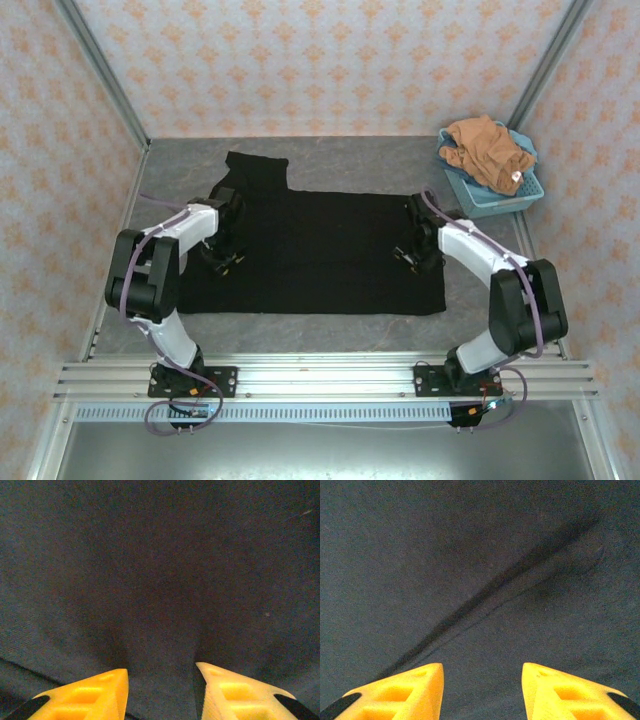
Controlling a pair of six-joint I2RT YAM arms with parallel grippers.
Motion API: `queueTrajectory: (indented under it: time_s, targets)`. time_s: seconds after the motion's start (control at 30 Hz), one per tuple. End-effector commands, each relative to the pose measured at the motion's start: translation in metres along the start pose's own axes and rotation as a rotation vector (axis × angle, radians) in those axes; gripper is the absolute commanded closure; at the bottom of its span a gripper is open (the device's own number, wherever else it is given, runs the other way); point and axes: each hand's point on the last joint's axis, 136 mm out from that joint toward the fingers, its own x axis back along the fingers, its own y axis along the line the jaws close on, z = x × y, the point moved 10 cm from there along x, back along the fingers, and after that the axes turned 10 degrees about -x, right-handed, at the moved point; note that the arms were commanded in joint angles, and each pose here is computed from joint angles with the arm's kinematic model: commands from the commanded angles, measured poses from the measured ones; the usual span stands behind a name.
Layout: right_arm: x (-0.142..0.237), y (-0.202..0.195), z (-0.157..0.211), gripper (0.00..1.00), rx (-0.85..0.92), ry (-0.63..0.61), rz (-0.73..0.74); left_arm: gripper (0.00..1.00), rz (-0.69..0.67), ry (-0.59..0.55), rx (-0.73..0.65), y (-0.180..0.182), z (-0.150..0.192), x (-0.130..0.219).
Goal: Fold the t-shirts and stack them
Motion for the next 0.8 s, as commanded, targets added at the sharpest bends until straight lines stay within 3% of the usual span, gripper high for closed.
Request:
queueTrajectory:
  time_s: [0.0,0.3,0.77]
  targets:
    - [-0.017,-0.013,0.005,0.54,-0.041,0.016,0.084,0.60,-0.026,0.014,0.031,0.010,0.001,-0.010]
    - [-0.048,-0.034,0.008,0.56,-0.172,0.018,0.270,0.60,-0.054,0.074,0.113,0.022,0.018,-0.038]
    - [-0.054,-0.022,0.035,0.56,-0.189,0.025,0.464,0.60,-0.101,0.103,0.113,0.031,0.024,-0.036]
